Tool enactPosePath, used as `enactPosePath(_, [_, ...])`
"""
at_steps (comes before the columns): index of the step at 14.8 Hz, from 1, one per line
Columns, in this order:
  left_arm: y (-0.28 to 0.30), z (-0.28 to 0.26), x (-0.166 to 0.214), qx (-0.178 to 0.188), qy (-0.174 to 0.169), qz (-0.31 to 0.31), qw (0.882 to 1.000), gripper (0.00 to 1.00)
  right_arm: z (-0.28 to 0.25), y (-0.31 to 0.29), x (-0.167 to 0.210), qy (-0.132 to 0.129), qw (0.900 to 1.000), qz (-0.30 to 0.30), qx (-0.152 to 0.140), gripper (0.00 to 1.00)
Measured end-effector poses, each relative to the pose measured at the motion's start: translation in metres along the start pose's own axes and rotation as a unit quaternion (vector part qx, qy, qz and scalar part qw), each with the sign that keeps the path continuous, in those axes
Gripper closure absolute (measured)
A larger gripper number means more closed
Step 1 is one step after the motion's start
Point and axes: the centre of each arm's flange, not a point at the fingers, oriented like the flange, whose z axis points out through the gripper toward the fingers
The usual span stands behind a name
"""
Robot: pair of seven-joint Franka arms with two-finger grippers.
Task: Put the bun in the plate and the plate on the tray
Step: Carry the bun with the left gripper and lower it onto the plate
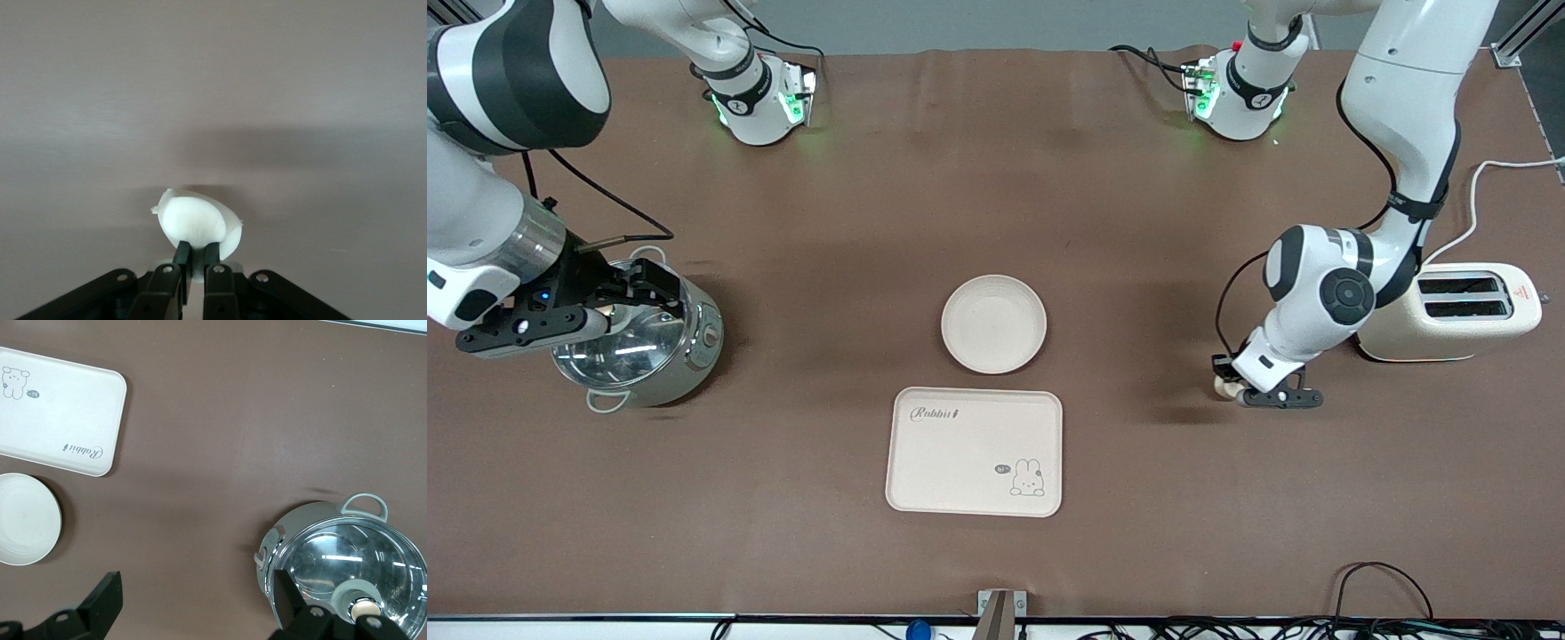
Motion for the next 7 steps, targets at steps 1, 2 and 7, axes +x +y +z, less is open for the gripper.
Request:
enactPosePath(1, [0.028, -0.014, 0.001, -0.007, -0.011, -0.013, 1.0, 0.89, 0.002, -0.002, 0.001, 0.0, 1.0, -0.002, 0.0, 0.0])
enactPosePath(2, [0.064, -0.031, 0.0, -0.016, -0.019, -0.026, 0.999, 0.89, 0.005, -0.003, 0.003, 0.001, 1.0, -0.003, 0.0, 0.0])
enactPosePath(7, [0.257, -0.064, -0.054, -0.029, -0.047, -0.126, 0.991, 0.89, 0.03, -0.005, 0.019, 0.012, 1.0, -0.003, -0.002, 0.0])
